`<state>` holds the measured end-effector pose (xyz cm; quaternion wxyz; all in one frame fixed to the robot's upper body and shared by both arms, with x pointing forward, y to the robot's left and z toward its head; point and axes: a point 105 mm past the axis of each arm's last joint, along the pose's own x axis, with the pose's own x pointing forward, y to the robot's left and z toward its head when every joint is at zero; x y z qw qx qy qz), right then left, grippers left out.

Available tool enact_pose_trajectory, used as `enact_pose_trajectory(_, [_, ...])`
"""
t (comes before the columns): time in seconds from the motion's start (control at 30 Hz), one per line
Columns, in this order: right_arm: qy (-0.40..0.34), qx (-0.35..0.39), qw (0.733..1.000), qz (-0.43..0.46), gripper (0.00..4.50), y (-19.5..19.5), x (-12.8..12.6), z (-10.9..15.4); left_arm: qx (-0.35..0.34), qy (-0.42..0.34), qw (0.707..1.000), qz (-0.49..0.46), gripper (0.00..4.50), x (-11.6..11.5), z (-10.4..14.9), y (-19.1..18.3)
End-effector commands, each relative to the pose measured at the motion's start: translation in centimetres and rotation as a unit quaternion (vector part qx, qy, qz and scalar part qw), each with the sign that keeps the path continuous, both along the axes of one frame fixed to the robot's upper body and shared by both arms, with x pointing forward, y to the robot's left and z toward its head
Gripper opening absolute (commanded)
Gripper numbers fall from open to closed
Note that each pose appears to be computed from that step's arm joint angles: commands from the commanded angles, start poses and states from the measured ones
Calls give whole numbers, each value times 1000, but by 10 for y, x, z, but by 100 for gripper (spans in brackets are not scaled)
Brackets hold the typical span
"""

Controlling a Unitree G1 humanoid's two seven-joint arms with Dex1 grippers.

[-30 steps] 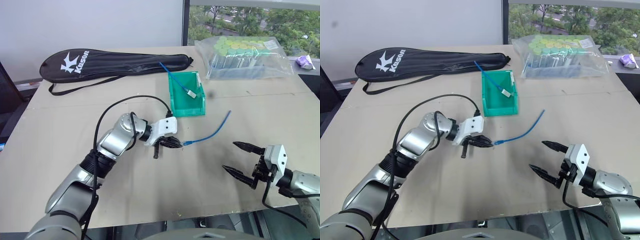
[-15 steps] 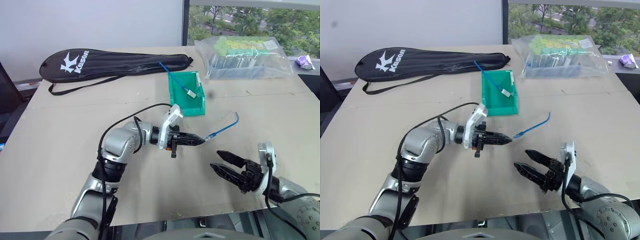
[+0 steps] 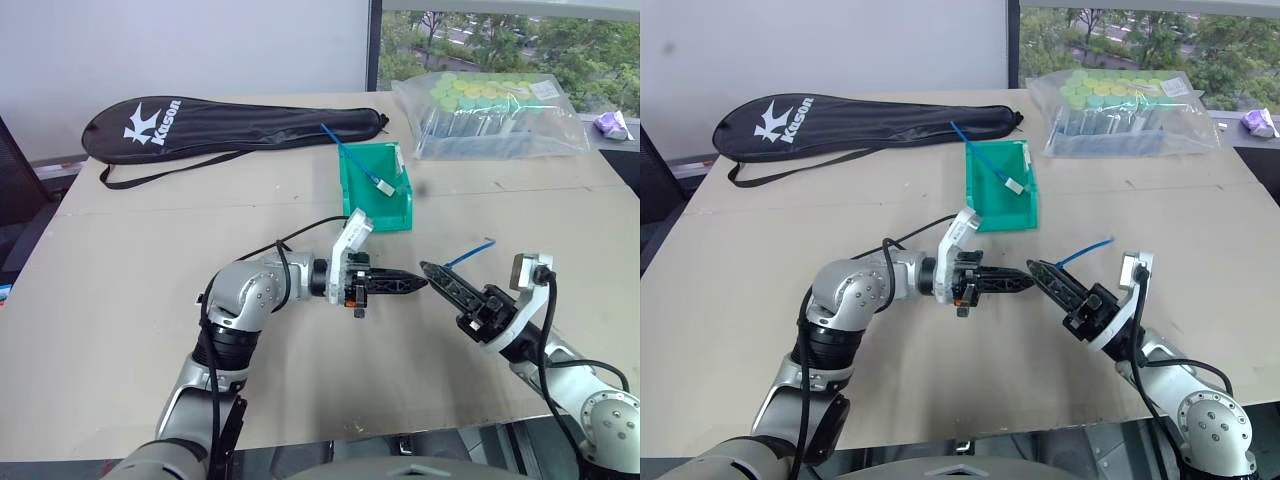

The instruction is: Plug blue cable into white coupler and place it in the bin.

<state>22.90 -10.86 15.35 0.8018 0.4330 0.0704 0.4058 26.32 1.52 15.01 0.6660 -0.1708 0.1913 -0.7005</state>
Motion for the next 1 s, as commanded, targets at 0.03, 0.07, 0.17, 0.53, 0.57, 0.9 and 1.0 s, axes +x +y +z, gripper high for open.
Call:
enact_pose_trajectory(0.03, [-23,14,999,18,83,4,-7,13,-11,-9,1000,9,0,3,8,-1])
enact_pose_trajectory(0.07, [-23,14,999,18,66,3,-7,13,-14,-6,1000,9,0,2,8,-1])
enact_pose_trajectory(0.17, [-23,20,999,17,2,2,-6,14,-21,2,1000,6,0,1,8,-2])
enact_pose_trajectory(0.53, [-54,46,997,22,0,-5,-2,29,-27,-31,999,21,300,1,13,5])
enact_pose_trajectory(0.57, [-62,50,997,11,0,-8,2,31,-24,-45,998,23,300,0,15,7])
enact_pose_trajectory(0.9, [-177,-56,981,-59,0,-13,35,21,6,-366,890,274,300,8,90,63])
enact_pose_trajectory(1.0, [-183,-68,980,-35,0,-7,37,12,44,-419,821,386,300,11,107,100])
